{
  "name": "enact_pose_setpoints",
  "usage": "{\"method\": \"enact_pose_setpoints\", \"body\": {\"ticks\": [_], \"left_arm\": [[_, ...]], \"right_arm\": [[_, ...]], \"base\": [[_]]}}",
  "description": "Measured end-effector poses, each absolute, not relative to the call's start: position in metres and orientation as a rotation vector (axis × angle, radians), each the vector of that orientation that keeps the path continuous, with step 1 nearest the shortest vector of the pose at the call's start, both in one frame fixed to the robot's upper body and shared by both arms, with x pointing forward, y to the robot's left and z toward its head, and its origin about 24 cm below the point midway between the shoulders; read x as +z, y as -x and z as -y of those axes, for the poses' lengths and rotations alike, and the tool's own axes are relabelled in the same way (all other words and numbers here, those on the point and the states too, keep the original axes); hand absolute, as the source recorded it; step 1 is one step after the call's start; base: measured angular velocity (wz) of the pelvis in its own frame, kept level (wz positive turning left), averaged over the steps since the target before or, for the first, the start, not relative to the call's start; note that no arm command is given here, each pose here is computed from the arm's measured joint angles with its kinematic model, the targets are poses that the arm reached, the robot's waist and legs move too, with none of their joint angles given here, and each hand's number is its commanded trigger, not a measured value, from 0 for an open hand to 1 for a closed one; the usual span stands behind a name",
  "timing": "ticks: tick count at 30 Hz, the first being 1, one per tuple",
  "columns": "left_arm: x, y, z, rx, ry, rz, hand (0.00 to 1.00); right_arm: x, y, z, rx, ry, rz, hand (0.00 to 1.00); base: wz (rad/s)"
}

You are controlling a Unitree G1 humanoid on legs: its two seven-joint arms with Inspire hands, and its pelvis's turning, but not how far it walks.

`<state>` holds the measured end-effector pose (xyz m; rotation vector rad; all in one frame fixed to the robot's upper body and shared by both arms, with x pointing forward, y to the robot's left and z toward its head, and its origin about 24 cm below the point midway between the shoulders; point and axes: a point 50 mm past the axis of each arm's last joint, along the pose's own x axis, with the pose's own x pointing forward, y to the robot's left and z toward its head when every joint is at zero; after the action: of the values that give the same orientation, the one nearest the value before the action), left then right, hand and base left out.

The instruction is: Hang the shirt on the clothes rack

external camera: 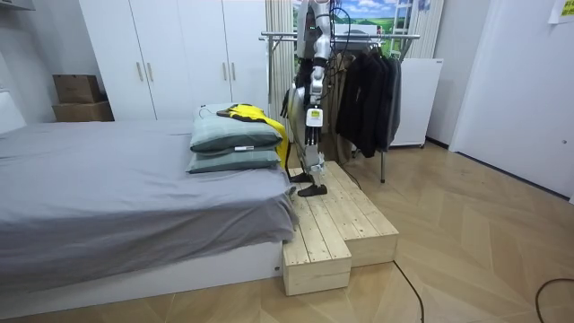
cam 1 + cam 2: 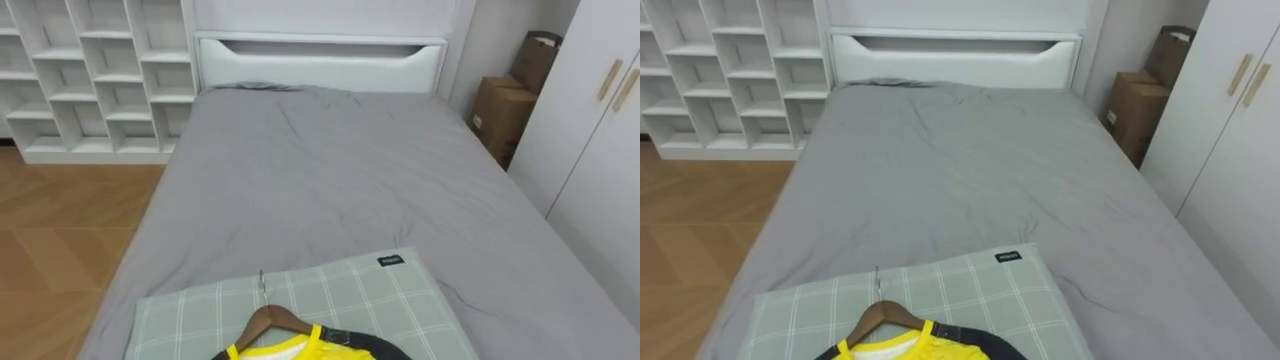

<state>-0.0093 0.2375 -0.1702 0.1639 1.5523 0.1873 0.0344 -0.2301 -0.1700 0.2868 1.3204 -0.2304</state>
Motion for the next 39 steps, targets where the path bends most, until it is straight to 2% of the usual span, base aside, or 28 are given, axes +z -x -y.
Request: {"method": "enact_pose_setpoints", "body": {"ticks": [8,17,25,31,39], "left_arm": [[-0.164,0.002,-0.253,0.422,-0.154,-1.459,0.00],[-0.148,-0.032,-0.274,0.635,-0.299,-1.231,0.00],[-0.119,-0.059,-0.304,0.842,-0.480,-0.995,0.00],[-0.085,-0.103,-0.308,0.869,-0.624,-0.708,0.00],[-0.047,-0.153,-0.296,0.713,-0.914,-0.397,0.00]], "right_arm": [[-0.170,-0.036,0.232,-0.242,-0.256,-1.334,0.00],[-0.169,-0.033,0.236,-0.250,-0.224,-1.345,0.00],[-0.166,-0.033,0.248,-0.250,-0.174,-1.336,0.00],[-0.165,-0.033,0.252,-0.253,-0.152,-1.321,0.00],[-0.164,-0.036,0.255,-0.248,-0.119,-1.300,0.00]], "base": [[0.04],[0.09],[0.02],[0.09],[0.00]]}}
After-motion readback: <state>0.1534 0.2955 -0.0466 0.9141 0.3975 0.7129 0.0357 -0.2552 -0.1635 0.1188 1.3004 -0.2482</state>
